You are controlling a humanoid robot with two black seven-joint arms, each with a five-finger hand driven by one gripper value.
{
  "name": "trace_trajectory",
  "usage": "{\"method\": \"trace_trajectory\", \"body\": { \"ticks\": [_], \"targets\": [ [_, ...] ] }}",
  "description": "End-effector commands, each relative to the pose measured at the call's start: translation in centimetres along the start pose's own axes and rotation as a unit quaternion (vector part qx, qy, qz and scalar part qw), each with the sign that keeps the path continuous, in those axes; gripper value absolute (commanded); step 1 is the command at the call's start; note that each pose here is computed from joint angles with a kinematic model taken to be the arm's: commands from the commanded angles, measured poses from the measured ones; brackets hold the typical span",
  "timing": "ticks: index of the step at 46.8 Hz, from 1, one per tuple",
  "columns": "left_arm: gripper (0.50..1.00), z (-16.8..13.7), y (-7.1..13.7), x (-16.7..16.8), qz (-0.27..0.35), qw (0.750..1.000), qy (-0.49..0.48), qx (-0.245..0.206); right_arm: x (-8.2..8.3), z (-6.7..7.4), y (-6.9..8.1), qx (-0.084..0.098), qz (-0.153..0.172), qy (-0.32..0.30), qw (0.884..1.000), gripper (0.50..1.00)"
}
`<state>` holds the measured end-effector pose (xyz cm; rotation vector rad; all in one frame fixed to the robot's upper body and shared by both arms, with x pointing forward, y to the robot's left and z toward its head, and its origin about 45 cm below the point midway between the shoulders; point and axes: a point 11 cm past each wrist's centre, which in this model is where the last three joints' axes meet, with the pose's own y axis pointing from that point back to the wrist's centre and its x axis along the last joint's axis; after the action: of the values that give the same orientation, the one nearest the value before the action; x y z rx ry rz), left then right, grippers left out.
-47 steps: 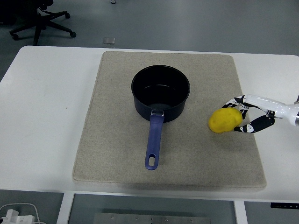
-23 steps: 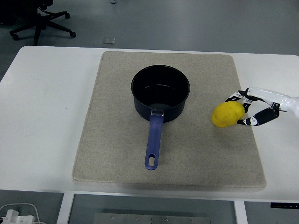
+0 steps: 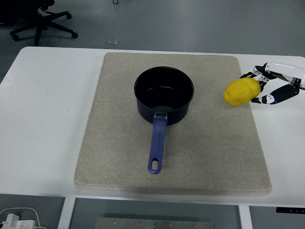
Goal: Put the potato in the blue pot
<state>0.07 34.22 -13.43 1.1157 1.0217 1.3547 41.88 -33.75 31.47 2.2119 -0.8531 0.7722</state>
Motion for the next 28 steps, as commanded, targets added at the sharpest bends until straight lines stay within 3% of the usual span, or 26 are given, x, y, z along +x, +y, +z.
{"method": "trace_trajectory", "body": {
  "ticks": [1, 12, 18, 28],
  "targets": [
    [0.994, 0.0, 0.0, 0.0, 0.0, 1.0, 0.0, 0.0, 1.6, -0.7, 0.2, 0.005, 0.01, -0.002, 1.0, 0.5],
    [0.994, 0.0, 0.0, 0.0, 0.0, 1.0, 0.0, 0.0, 4.3, -2.7, 0.3, 0.018, 0.023, 0.01, 1.0, 0.5],
    [0.994, 0.0, 0.0, 0.0, 0.0, 1.0, 0.001, 0.0, 5.8, -3.0, 0.7, 0.017, 0.028, 0.007, 0.999, 0.5],
    [0.994, 0.0, 0.0, 0.0, 0.0, 1.0, 0.0, 0.0, 6.5, -3.8, 0.6, 0.026, 0.033, 0.004, 0.999, 0.5]
  ]
}}
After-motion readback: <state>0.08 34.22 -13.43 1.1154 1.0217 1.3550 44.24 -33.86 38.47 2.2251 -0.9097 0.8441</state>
